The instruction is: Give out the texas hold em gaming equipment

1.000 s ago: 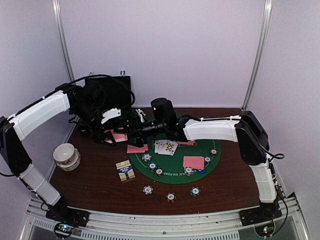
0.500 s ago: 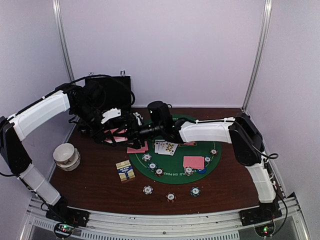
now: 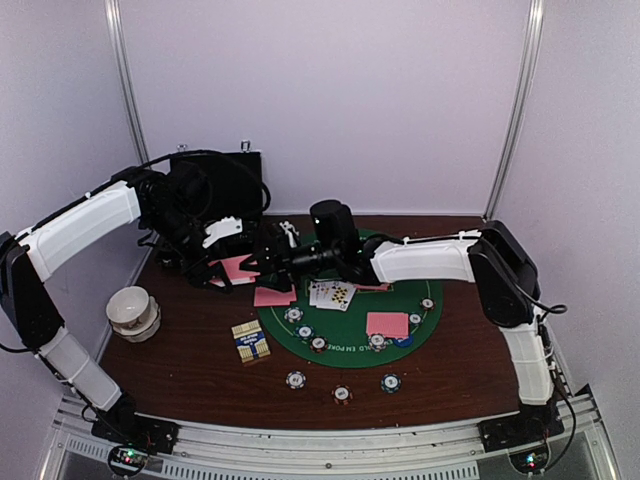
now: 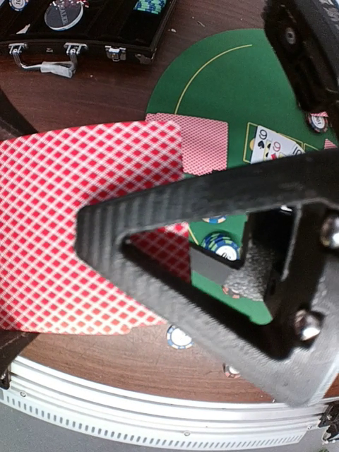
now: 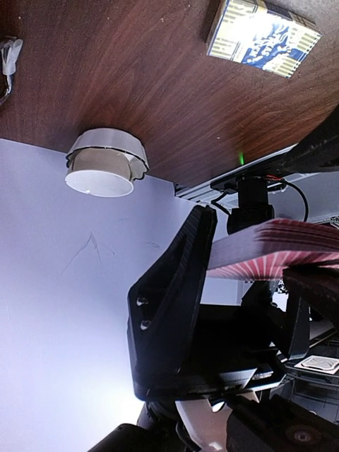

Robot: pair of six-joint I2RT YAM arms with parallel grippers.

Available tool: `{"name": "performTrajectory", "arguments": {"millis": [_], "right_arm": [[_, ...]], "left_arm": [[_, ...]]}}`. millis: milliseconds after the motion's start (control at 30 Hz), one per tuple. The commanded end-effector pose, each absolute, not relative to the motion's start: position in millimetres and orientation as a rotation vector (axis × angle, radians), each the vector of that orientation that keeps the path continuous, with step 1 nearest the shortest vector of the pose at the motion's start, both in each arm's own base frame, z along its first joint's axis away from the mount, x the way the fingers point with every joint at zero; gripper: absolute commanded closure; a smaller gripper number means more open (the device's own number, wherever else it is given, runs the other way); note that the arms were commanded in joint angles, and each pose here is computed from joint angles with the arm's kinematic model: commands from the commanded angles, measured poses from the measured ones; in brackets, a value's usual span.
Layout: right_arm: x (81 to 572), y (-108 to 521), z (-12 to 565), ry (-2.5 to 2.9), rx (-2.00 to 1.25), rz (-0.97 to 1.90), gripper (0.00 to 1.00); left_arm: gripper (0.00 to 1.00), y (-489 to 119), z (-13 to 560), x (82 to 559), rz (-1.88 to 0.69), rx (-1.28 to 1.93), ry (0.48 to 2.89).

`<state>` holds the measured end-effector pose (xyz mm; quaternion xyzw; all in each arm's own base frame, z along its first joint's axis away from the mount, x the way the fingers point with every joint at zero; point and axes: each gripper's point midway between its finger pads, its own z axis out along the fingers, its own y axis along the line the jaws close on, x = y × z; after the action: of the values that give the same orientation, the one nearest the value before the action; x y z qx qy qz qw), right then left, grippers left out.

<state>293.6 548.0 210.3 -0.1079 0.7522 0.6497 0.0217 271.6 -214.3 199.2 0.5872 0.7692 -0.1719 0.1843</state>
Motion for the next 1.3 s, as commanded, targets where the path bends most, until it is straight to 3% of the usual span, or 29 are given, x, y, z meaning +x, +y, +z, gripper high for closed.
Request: {"name": "performTrajectory", "arguments": {"millis": [0,533,1267], "right_arm": [[307,531,204,2.364,-0.258,1.955,0.53],[296,518,256,2.265,-0.314,1.988,0.74],[277,536,260,2.239,-0.34,2.165,0.81]], "left_arm": [[1.0,-220,215,275,-0.499,1.637,2.101],[1.0,-219,211,276,-0.49,1.64,2.115],[1.0,-217,212,279,-0.465,1.639,2.116]]}}
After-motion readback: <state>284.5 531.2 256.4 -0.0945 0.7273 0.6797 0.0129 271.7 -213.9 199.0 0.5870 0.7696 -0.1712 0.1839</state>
